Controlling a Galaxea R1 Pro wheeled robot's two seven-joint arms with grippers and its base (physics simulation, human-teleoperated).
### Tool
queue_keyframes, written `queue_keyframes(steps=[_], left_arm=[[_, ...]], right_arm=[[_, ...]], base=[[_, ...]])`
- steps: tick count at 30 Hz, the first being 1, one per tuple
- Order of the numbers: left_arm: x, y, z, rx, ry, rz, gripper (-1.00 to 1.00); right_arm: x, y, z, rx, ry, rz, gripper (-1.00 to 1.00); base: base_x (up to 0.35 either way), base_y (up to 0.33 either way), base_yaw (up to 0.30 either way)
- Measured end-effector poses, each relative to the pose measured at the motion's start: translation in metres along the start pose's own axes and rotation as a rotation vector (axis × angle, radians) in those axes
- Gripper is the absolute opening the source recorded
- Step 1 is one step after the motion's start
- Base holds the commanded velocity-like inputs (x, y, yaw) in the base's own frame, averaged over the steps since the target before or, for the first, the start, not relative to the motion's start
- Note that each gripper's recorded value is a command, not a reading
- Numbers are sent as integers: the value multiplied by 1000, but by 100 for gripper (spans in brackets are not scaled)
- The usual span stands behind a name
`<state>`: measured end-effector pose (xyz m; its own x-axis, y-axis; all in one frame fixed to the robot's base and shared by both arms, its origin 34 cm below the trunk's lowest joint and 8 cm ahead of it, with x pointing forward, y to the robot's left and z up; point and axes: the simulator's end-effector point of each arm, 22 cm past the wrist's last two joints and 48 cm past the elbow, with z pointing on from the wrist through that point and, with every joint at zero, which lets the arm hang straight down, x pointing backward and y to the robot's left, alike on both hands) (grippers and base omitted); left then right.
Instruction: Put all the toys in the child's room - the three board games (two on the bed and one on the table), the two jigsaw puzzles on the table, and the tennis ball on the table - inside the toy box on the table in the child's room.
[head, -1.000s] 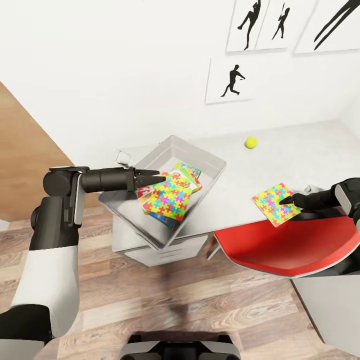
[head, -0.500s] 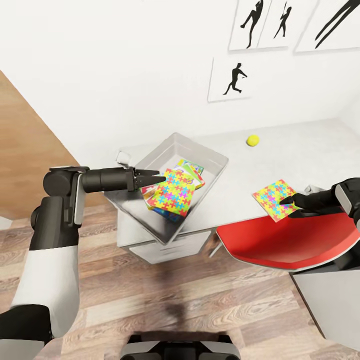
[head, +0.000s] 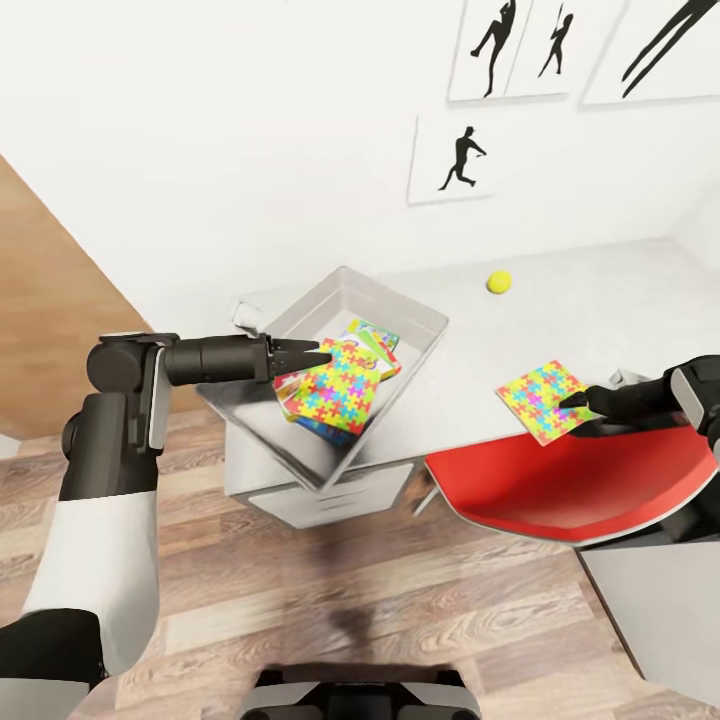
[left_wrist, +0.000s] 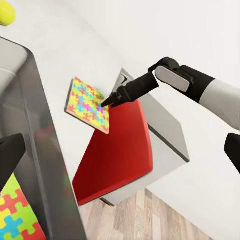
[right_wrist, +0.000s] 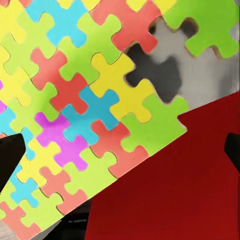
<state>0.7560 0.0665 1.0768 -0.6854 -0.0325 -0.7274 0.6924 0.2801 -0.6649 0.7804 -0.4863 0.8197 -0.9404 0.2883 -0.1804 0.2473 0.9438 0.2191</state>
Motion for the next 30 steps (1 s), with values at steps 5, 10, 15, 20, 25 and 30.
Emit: queue_keyframes(steps=[5,10,15,20,25,30], left_arm=[[0,0,0,0,0,0,100],[0,0,0,0,0,0,100],[0,0,0,1,0,0,100],[0,0,0,2,-1,0,100],[0,0,0,2,-1,0,100],[0,0,0,2,-1,0,100]], right_arm=[[-1,0,-1,-1,-3,-1,100],[-2,1,-2,-2,-5,-1,100],[-3,1,-2,-6,-8,1,100],[-4,2,-3,-11,-11,4,100],[-6,1,-5,-15,-17,10,100],[-11,2,-9,-24,-28,12,100]], base=[[151,-109,0],[170,-119,0],[59,-38,0],[24,-15,0],[8,-5,0],[2,-2,0]])
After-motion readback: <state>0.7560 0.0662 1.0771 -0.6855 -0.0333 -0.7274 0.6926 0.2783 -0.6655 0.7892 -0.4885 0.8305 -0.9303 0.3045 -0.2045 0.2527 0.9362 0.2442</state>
